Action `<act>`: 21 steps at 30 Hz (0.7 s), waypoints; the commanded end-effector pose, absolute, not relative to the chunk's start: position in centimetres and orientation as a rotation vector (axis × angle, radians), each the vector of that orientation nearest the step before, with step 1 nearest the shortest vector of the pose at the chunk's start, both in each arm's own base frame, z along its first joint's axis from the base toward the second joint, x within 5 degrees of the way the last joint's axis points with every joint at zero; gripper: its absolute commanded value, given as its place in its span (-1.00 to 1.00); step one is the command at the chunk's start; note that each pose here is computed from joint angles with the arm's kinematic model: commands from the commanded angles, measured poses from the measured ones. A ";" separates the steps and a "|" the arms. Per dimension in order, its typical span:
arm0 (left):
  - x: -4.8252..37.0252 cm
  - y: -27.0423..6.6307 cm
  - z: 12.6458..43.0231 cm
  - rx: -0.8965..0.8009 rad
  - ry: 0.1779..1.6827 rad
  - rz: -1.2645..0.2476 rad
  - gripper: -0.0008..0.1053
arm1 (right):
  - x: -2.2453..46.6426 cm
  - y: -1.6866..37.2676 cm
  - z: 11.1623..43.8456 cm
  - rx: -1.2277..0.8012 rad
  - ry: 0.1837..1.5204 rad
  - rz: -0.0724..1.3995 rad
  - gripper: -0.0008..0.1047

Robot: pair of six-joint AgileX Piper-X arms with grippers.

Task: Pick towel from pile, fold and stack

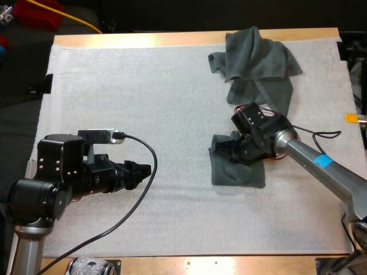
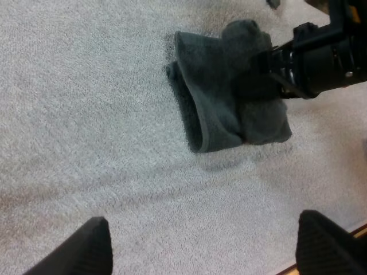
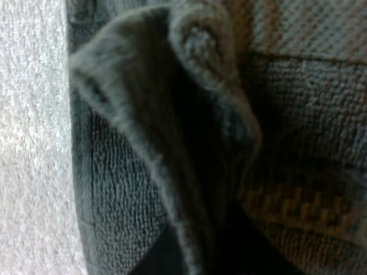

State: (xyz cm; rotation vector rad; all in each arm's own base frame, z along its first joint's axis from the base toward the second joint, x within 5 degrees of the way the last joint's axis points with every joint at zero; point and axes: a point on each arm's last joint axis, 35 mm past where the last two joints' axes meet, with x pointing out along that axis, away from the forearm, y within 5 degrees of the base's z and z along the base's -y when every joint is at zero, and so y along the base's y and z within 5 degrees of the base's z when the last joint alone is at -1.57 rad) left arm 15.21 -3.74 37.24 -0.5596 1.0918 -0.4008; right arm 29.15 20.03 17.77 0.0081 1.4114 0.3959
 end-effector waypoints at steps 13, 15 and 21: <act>15.1 -3.8 37.4 -0.554 1.081 -0.412 0.23 | 29.5 20.8 17.9 0.076 1.407 0.500 0.22; 15.1 -3.8 37.4 -0.554 1.081 -0.412 0.23 | 29.5 20.8 17.9 0.063 1.404 0.521 0.43; 15.1 -3.8 37.4 -0.554 1.081 -0.412 0.23 | 29.2 20.8 18.3 0.083 1.417 0.573 0.34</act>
